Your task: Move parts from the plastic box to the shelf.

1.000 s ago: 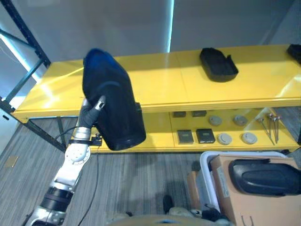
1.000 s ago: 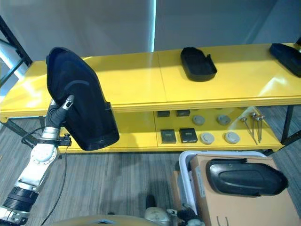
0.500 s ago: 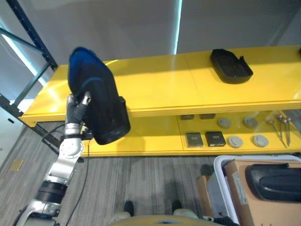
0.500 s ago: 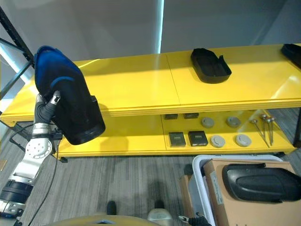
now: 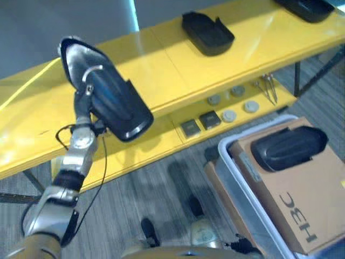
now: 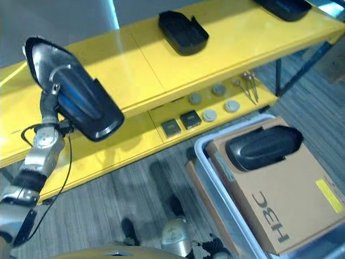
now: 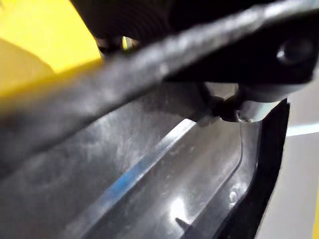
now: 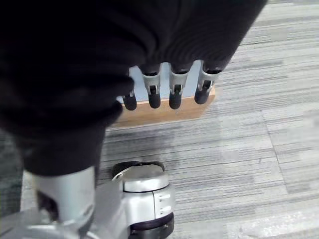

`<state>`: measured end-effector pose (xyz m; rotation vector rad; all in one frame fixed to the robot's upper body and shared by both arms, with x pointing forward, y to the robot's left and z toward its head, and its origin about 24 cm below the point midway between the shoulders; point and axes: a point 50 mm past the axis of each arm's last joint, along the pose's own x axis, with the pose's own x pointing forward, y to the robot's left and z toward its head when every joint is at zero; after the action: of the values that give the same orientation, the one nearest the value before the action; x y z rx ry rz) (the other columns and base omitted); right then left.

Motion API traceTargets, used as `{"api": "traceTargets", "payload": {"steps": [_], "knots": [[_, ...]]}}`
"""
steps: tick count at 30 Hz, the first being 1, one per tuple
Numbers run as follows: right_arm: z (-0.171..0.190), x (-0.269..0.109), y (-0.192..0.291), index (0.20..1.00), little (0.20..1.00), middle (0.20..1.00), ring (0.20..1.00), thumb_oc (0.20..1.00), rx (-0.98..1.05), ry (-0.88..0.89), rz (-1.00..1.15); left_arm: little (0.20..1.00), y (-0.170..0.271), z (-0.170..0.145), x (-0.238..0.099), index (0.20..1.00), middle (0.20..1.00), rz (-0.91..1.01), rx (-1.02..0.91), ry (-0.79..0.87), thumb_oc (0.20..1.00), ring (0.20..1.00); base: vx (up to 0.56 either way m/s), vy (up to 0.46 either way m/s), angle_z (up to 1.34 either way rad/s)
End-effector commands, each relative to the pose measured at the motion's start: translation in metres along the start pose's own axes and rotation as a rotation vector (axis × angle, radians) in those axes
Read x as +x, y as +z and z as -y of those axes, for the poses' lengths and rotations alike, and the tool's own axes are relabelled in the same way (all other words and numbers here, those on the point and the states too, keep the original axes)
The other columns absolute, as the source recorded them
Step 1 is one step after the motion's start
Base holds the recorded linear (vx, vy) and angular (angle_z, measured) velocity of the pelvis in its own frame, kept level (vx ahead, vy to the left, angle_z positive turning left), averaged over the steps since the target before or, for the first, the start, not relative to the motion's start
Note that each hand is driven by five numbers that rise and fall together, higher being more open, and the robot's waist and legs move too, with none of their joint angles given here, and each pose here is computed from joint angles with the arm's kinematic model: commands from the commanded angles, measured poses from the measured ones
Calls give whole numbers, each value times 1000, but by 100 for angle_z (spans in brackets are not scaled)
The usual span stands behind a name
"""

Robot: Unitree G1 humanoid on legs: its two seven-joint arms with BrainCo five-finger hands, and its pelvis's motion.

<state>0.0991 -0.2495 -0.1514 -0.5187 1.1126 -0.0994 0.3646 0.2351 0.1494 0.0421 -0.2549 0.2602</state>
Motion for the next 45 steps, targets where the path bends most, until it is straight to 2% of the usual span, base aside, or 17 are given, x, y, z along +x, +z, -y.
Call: {"api": "traceTargets", "payload": {"steps": [1,4,5,6,11,16,23,27,33,34,35,36,45], "knots": [[15,4,2,1000,1000,1000,1000,1000,-36,-29,-8,200,74,-30,35,200,200,229,-85,84,200,200,-1,-40,-26],[18,5,6,1000,1000,1000,1000,1000,-33,-41,-6,200,91,-35,51,200,200,209,-57,100,200,200,-1,-19,-13],[23,8,13,1000,1000,1000,1000,1000,-44,-52,2,200,110,-56,65,200,200,169,68,140,200,200,-13,-7,-16],[24,8,20,1000,1000,1000,1000,1000,-61,-53,26,200,110,-66,67,200,200,137,110,169,200,200,-12,-9,-23],[28,11,34,1000,1000,1000,1000,1000,-97,-41,62,200,117,-100,71,200,200,9,399,223,200,200,-6,-16,-23],[28,12,37,1000,1000,1000,1000,1000,-84,-37,59,200,112,-111,69,200,200,-55,510,229,200,200,0,-27,-3],[26,13,43,1000,1000,1000,1000,1000,-69,-39,73,200,106,-118,66,200,200,-106,567,241,200,200,5,-6,2],[27,13,48,1000,1000,1000,1000,1000,-63,-44,88,200,110,-115,68,200,200,-102,649,223,200,200,0,0,0],[28,14,55,1000,1000,1000,1000,1000,-52,-52,111,200,122,-117,70,200,200,-64,659,247,200,200,0,0,0],[29,14,55,1000,1000,1000,1000,1000,-57,-55,111,266,124,-118,70,266,266,-60,665,253,266,266,0,0,0],[29,14,57,1000,1000,1000,1000,1000,-55,-60,117,834,128,-118,70,834,834,-47,659,270,834,834,9,-9,3],[29,14,57,1000,1000,1000,1000,1000,-55,-60,117,1000,128,-118,70,1000,1000,-47,659,270,1000,1000,0,0,0],[27,13,51,1000,1000,1000,1000,1000,-61,-60,99,1000,123,-118,70,1000,1000,-69,645,304,1000,1000,0,0,0]]}}
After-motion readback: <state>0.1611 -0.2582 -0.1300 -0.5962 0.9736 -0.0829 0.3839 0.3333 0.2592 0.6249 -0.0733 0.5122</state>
